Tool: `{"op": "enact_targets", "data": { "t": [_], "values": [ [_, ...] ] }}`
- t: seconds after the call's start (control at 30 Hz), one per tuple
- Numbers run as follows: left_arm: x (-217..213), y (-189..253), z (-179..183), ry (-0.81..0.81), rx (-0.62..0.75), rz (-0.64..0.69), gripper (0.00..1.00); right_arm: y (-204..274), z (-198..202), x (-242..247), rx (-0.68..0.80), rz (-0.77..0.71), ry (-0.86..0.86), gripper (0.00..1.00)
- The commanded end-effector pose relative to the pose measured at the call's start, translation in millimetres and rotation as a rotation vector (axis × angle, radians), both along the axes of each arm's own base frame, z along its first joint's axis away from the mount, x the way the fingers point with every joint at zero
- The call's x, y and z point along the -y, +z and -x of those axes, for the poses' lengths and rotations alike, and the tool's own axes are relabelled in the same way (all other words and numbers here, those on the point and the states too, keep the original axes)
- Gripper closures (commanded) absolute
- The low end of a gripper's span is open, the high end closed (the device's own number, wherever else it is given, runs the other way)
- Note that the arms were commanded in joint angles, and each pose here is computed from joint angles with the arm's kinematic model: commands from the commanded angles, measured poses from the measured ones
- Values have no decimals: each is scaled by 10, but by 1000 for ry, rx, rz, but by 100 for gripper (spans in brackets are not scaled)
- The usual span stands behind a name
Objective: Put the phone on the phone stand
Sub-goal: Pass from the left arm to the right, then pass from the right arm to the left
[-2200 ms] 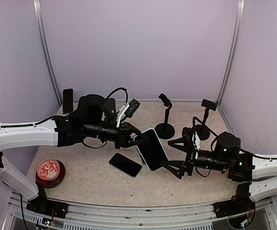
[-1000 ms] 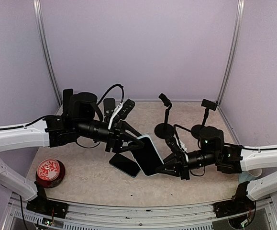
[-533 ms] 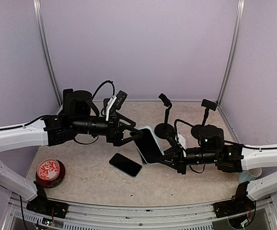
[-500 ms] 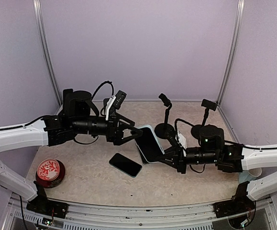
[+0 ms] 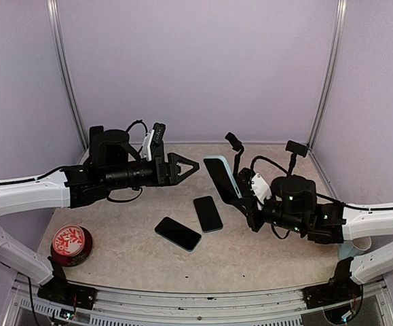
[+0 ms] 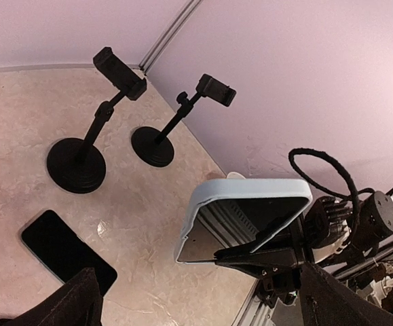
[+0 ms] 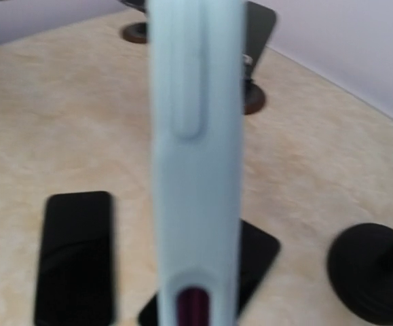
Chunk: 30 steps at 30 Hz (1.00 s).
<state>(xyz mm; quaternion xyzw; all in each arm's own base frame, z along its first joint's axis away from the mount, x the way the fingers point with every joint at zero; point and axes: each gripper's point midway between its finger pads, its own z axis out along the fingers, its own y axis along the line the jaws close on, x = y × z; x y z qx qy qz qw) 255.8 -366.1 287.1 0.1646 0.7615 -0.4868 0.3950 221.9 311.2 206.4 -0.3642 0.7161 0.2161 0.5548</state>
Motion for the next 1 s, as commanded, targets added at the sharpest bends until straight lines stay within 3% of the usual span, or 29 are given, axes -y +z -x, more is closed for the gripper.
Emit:
{"op": "enact_targets", "data": {
  "t": [0.0, 0.3, 0.97],
  "values": [
    [40, -27, -118, 80, -36, 32, 1, 340, -150, -56, 107, -22, -116, 100],
    [79, -133, -146, 107, -54, 13, 1, 190, -134, -252, 106, 59, -142, 100],
    [222, -155, -56, 29, -45, 33, 1, 102, -75, -478, 84, 83, -98, 100]
  ]
}}
